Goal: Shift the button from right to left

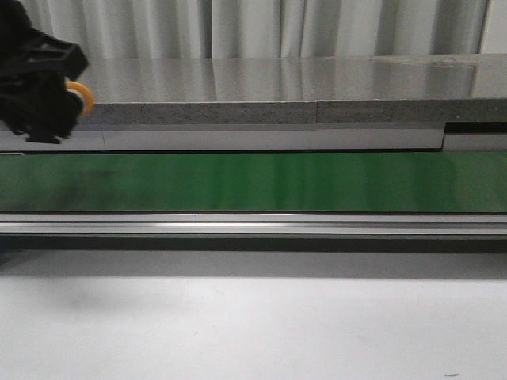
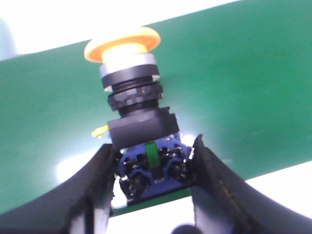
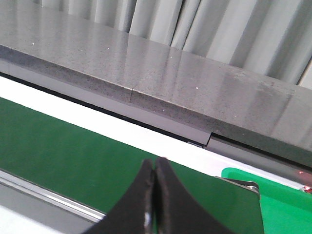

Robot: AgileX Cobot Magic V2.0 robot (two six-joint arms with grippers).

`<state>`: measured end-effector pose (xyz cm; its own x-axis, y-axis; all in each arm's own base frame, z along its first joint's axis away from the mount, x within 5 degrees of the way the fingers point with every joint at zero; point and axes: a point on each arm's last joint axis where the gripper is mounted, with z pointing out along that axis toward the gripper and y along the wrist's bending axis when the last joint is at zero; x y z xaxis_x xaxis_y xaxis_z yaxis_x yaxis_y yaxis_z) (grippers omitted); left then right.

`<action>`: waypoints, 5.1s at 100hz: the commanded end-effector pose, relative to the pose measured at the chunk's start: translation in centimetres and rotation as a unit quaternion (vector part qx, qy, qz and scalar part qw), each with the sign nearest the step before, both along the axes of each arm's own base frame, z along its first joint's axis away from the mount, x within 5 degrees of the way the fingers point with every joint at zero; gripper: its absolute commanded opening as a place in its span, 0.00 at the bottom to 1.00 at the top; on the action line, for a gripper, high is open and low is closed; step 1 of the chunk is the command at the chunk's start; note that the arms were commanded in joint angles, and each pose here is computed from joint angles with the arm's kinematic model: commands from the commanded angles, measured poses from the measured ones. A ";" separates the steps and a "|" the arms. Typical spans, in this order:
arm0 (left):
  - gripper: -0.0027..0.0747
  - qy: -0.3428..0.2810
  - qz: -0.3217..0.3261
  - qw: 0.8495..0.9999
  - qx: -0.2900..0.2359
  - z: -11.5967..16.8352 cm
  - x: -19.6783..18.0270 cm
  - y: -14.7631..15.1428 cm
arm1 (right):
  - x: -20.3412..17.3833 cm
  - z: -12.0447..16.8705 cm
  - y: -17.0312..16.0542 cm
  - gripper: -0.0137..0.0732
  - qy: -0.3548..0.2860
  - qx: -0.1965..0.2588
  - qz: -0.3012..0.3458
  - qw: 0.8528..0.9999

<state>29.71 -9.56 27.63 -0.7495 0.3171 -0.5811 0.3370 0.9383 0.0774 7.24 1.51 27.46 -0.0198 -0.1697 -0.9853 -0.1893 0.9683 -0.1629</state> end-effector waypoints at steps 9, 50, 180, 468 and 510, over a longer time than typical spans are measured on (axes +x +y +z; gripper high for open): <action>0.17 -0.076 0.045 0.995 0.043 3.6 0.3 4.5 | 0.1 1.3 -0.3 0.08 -0.036 0.010 -0.017 0.999; 0.17 -0.094 0.157 0.980 0.077 2.2 1.4 13.0 | 0.1 1.3 -0.3 0.08 -0.036 0.010 -0.017 0.999; 0.53 -0.015 0.176 0.981 0.082 -7.2 5.3 17.8 | 0.1 1.3 -0.3 0.08 -0.035 0.010 -0.017 0.999; 0.04 -0.297 0.020 0.949 -0.105 3.6 -18.4 6.8 | 0.1 1.3 -0.3 0.08 -0.035 0.010 -0.017 0.999; 0.04 -0.356 0.020 0.927 -0.118 4.3 -18.2 6.8 | 0.1 1.3 -0.3 0.08 -0.035 0.010 -0.017 0.999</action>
<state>11.29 -2.64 30.25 -0.2988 0.1442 -0.9434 0.2513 0.9655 0.0680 7.23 1.53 27.41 -0.0243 -0.1705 -0.9851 -0.1928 0.9677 -0.1628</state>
